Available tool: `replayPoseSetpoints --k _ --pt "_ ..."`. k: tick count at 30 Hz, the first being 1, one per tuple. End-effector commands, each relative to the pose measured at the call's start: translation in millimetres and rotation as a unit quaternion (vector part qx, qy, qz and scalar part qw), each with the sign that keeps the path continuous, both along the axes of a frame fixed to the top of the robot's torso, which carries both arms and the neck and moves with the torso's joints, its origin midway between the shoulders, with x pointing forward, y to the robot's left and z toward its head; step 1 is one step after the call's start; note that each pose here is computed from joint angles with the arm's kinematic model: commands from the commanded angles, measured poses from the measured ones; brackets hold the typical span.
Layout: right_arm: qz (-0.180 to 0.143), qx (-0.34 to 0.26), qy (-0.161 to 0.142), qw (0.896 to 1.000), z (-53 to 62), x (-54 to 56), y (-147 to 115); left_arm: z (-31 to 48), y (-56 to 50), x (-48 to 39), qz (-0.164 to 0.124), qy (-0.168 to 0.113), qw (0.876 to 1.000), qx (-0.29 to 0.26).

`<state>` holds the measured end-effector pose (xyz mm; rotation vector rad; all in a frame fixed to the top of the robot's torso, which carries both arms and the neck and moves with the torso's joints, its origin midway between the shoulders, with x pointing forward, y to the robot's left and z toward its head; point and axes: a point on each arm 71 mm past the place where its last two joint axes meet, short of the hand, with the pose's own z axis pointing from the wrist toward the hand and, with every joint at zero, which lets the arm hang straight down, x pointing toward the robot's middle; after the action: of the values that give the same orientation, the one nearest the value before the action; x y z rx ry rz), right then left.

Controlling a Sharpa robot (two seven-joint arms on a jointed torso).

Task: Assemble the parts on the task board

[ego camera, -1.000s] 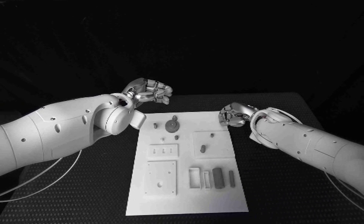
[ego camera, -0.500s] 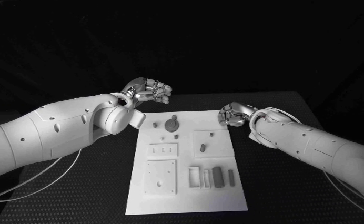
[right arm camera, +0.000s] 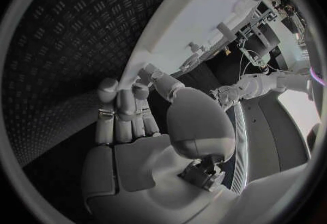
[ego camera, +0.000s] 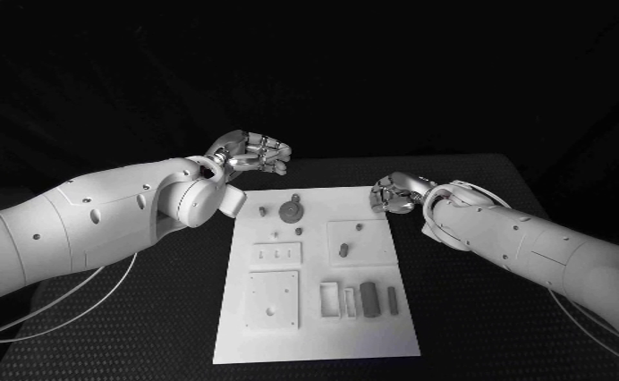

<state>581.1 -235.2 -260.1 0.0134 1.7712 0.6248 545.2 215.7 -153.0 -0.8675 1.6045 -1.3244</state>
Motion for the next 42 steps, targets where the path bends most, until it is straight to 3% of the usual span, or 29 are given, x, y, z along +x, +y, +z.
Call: replayPoseSetpoints --k 1,6,18,26,28,31,34,37,42 --pt "-0.003 0.001 -0.003 1.0 0.1 -0.5 0.6 0.9 -2.5 -0.3 -0.009 -0.002 1.0 -0.004" --pt "-0.017 0.007 -0.024 1.0 3.2 -0.9 0.0 0.9 -1.9 -0.2 -0.009 -0.002 1.0 -0.004" --pt "-0.03 0.009 -0.037 0.999 6.6 -3.5 -5.0 0.6 -0.4 -0.6 -0.011 -0.001 1.0 0.001" --pt "-0.022 0.008 -0.047 0.999 25.9 -4.2 6.7 -4.7 -1.6 -2.0 -0.026 0.017 0.998 0.054" --pt "-0.016 0.003 -0.049 0.999 32.0 -5.7 13.5 -8.8 -2.9 -2.5 -0.041 0.037 0.995 0.079" --pt "-0.005 0.001 -0.049 0.999 40.1 -8.7 24.8 -10.9 -6.3 -1.4 -0.045 0.035 0.992 0.115" --pt "0.013 -0.002 -0.05 0.999 48.5 -15.2 41.9 -16.8 -13.9 -1.6 -0.059 0.064 0.986 0.143" --pt "0.033 -0.001 -0.048 0.998 51.2 -22.2 57.4 -22.6 -21.8 -2.6 -0.076 0.094 0.978 0.169" --pt "0.059 0.003 -0.046 0.997 53.5 -33.1 82.8 -32.1 -33.9 -3.4 -0.071 0.111 0.974 0.185"
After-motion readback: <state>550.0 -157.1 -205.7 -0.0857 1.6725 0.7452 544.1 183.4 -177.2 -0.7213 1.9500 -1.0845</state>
